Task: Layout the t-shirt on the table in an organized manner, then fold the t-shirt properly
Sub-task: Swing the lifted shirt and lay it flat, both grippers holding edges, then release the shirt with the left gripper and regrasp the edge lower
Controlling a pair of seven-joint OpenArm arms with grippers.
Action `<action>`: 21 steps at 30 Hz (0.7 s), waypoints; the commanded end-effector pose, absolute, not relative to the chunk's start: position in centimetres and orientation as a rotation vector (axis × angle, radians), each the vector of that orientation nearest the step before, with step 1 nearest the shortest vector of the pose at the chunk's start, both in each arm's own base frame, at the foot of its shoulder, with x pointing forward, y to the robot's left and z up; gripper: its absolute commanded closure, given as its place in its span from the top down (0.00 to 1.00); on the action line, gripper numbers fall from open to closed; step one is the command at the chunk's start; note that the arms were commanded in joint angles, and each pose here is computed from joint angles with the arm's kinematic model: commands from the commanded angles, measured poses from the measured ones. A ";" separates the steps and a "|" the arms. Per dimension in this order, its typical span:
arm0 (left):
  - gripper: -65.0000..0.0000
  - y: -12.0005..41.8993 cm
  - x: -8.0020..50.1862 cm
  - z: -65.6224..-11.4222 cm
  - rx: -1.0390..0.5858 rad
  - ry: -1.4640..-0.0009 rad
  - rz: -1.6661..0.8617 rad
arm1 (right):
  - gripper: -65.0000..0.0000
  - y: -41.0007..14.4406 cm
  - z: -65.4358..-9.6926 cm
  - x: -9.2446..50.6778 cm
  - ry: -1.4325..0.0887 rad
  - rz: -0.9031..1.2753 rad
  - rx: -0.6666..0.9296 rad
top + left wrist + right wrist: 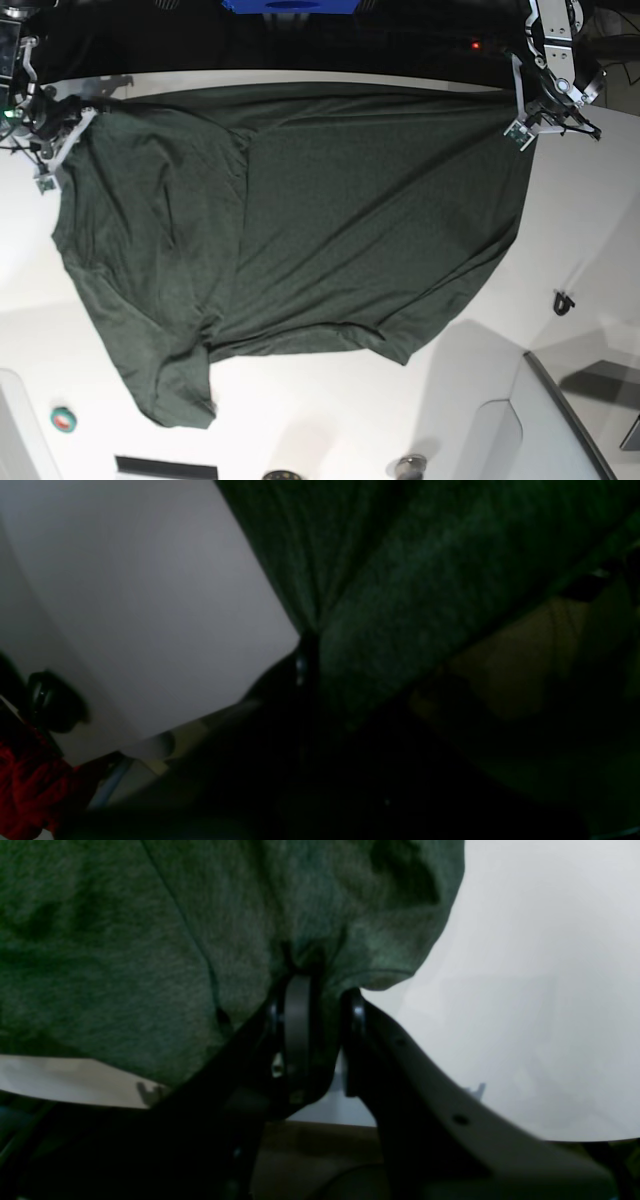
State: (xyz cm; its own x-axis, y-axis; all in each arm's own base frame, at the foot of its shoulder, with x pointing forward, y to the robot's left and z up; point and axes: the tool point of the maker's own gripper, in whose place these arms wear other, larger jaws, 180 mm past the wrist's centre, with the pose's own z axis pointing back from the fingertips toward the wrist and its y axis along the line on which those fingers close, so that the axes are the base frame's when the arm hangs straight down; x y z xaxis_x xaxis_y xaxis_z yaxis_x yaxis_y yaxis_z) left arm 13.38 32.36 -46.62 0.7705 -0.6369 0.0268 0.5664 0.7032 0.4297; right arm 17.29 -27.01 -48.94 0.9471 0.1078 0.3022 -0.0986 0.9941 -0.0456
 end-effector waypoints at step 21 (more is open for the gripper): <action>0.55 34.9 14.2 -41.3 0.583 -0.193 -0.651 | 0.56 -32.4 -42.5 18.0 -0.440 -0.004 -0.191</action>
